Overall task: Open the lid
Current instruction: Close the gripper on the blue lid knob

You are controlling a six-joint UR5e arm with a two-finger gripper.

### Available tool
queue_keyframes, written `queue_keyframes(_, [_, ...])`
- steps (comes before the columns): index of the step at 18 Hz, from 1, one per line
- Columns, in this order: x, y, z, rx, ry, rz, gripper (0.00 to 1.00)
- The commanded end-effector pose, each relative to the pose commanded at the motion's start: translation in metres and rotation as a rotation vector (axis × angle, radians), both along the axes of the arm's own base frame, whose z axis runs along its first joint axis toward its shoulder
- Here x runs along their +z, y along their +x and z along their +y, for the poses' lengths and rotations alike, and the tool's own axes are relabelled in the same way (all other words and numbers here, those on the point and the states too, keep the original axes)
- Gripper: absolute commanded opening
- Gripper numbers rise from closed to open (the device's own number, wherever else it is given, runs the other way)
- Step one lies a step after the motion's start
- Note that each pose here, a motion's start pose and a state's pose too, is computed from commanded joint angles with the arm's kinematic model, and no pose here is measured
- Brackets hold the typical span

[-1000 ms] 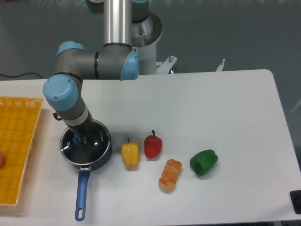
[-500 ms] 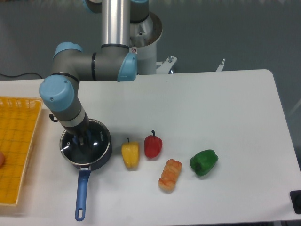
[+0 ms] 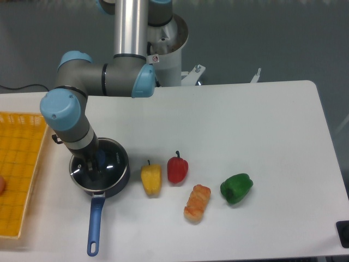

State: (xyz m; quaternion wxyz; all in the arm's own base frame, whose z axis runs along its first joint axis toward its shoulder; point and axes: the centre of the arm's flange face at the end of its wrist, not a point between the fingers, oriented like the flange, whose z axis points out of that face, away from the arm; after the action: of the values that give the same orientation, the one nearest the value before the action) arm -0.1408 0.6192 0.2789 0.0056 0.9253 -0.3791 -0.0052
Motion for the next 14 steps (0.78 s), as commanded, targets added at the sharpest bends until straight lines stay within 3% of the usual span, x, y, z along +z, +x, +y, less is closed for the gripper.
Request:
queue_keyframes(12, [-0.0002,0.0014,-0.0037,-0.002,-0.005,0.001,0.81])
queue_keyframes(14, [0.0005,0.0015,-0.004,-0.002,-0.005,0.001,0.74])
